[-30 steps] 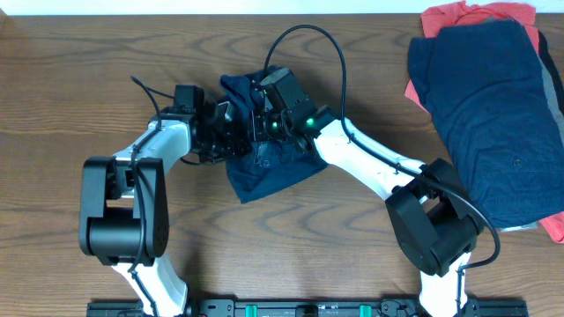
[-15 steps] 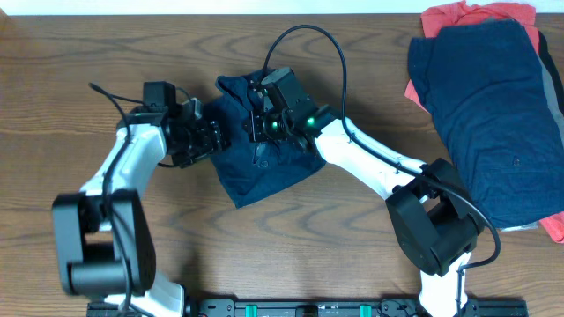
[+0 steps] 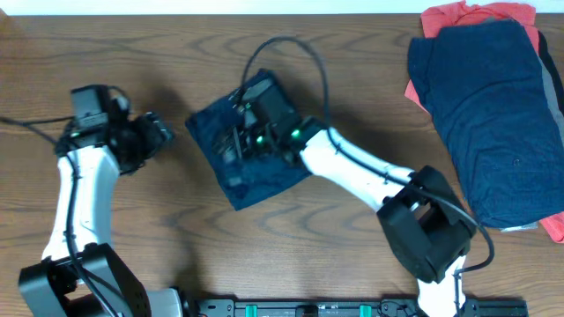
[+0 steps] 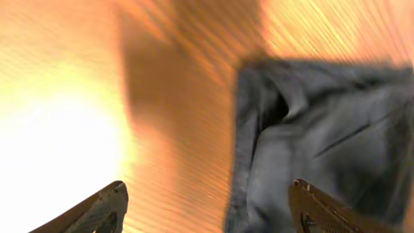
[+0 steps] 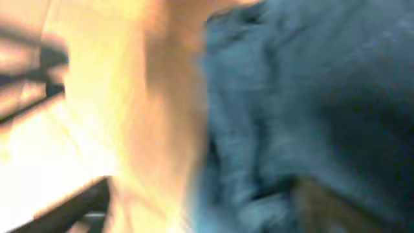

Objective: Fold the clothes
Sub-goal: 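Fold the right end leftward over the left end with the right gripper, then drag the folded shorts to the top-left corner with the left gripper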

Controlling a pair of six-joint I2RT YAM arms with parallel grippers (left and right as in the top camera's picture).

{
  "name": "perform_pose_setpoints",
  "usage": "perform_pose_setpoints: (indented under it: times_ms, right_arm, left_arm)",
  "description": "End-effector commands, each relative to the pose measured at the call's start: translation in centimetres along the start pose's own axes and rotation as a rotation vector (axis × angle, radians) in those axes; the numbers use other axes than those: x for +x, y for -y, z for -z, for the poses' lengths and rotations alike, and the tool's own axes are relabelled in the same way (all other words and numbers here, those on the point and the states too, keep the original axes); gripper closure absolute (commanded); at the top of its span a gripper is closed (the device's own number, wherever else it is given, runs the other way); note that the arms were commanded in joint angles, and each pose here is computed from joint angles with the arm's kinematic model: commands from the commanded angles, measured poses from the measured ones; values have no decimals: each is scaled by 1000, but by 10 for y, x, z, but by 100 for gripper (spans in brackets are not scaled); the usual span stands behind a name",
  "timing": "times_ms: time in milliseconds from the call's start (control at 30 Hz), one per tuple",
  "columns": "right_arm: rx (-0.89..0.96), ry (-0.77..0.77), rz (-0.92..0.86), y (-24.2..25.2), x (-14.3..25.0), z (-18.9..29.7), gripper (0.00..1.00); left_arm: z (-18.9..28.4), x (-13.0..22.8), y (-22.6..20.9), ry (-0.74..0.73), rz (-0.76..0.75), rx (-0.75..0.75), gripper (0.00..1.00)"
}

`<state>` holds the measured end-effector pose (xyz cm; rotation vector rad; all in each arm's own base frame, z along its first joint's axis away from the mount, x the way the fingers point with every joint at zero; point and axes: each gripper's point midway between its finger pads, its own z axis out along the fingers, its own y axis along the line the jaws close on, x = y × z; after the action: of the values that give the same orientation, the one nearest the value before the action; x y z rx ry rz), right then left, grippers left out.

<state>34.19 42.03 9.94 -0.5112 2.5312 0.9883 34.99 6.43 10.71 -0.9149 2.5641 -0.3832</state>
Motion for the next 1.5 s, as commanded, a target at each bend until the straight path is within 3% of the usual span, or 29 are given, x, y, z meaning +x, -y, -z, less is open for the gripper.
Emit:
perform_pose_setpoints:
  times_ms: [0, 200, 433, 700, 1100, 1400, 1467]
  right_arm:
    - [-65, -31, 156, -33, 12, -4, 1]
    - [43, -17, 150, -5, -10, 29, 1]
    - [317, -21, 43, 91, -32, 94, 1]
    - [429, -32, -137, 170, -34, 140, 1]
    - [471, -13, -214, 203, -36, 163, 1]
    - [504, -13, -215, 208, -35, 166, 1]
    - [511, -13, -215, 209, -35, 166, 1]
  left_arm:
    - [4, -7, -18, 22, 67, -36, 19]
    - [4, -4, -20, 12, 63, -42, 19]
    - [-9, 17, 9, -46, -150, -20, 19]
    - [-47, 66, 42, -195, -367, -10, 14]
    - [-102, 111, 54, -320, -198, -76, 13]
    - [-116, 112, 57, -309, -101, -82, 13]
    - [-117, 116, 60, -313, -70, -84, 21]
